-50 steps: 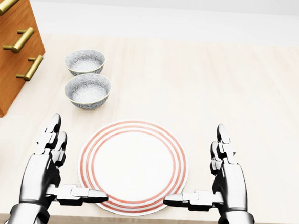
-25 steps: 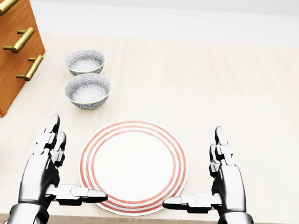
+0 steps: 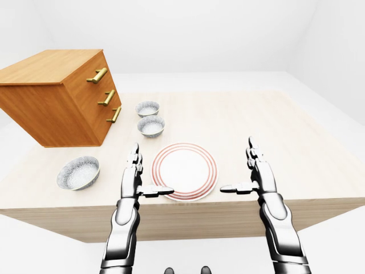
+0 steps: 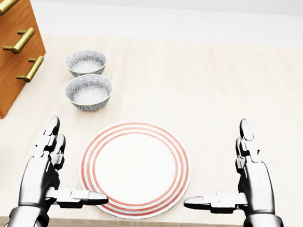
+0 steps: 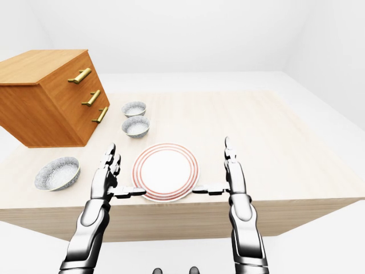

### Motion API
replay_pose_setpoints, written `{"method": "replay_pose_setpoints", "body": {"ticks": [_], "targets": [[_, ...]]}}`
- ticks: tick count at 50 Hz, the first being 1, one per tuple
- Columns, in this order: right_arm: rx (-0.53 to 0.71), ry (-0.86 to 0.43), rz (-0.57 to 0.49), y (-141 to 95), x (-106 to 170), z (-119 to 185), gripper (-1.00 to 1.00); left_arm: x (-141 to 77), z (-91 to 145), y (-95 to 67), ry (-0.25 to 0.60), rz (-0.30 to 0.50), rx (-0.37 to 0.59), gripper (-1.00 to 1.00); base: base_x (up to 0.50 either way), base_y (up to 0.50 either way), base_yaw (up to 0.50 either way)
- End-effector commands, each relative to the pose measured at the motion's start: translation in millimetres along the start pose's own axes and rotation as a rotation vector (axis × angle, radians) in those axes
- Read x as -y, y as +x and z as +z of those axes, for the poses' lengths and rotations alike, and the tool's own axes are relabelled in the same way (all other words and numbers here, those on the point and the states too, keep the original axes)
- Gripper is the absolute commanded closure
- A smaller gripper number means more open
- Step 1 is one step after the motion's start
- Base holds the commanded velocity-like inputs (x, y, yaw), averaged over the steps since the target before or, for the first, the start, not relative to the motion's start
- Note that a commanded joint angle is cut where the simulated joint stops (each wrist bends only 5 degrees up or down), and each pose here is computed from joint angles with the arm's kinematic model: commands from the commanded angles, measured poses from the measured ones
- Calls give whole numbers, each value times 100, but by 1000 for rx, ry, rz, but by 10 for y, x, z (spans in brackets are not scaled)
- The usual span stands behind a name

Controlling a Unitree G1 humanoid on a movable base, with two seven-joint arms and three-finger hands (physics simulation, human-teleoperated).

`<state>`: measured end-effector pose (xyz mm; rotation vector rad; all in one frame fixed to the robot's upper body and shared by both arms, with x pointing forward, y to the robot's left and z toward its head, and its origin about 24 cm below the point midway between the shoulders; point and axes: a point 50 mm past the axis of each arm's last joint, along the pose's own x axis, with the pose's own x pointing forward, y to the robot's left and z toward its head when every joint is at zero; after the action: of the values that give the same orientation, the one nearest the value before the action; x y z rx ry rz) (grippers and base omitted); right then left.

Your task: Put the bowl in the middle on the plate.

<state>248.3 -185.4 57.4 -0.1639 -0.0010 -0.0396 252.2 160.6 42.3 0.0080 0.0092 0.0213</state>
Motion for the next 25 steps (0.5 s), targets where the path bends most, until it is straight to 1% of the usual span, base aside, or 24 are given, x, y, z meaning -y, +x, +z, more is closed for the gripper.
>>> {"method": "replay_pose_setpoints", "body": {"ticks": [1, 4, 12, 14, 15, 19, 20, 21, 22, 23, 25], "targets": [[86, -38, -61, -53, 263, 207, -100, -2, 5, -2, 3, 2, -2, -100, 0, 0, 0], [74, -50, -73, -69, 340, 183, -100, -2, 1, 3, 3, 3, -3, -100, 0, 0, 0], [95, -102, -105, -129, 578, 259, -100, -1, -5, 3, 7, 2, -3, -100, 0, 0, 0], [85, -103, -119, -145, 643, 241, -100, 4, 11, -6, 7, 2, -2, -100, 0, 0, 0], [53, -103, -158, -214, 776, 173, -100, 8, 21, -7, 9, 1, -3, -100, 0, 0, 0], [31, -96, -165, -256, 799, 121, -100, 6, 2, -1, 10, 1, -3, -100, 0, 0, 0], [0, -97, -178, -299, 859, 55, -100, -3, -40, 21, 12, 1, -2, -100, 0, 0, 0], [-2, -97, -179, -302, 863, 51, -100, -3, -43, 22, 12, 1, -2, -100, 0, 0, 0], [-17, -108, -186, -331, 914, 29, -100, -10, -57, 28, 11, 3, -2, -100, 0, 0, 0], [-126, -36, -309, -527, 1320, -284, -100, 5, -40, 13, 36, 4, 0, -100, 0, 0, 0], [-131, -31, -312, -520, 1352, -334, -100, 12, -17, 1, 37, 5, 0, -100, 0, 0, 0]]}}
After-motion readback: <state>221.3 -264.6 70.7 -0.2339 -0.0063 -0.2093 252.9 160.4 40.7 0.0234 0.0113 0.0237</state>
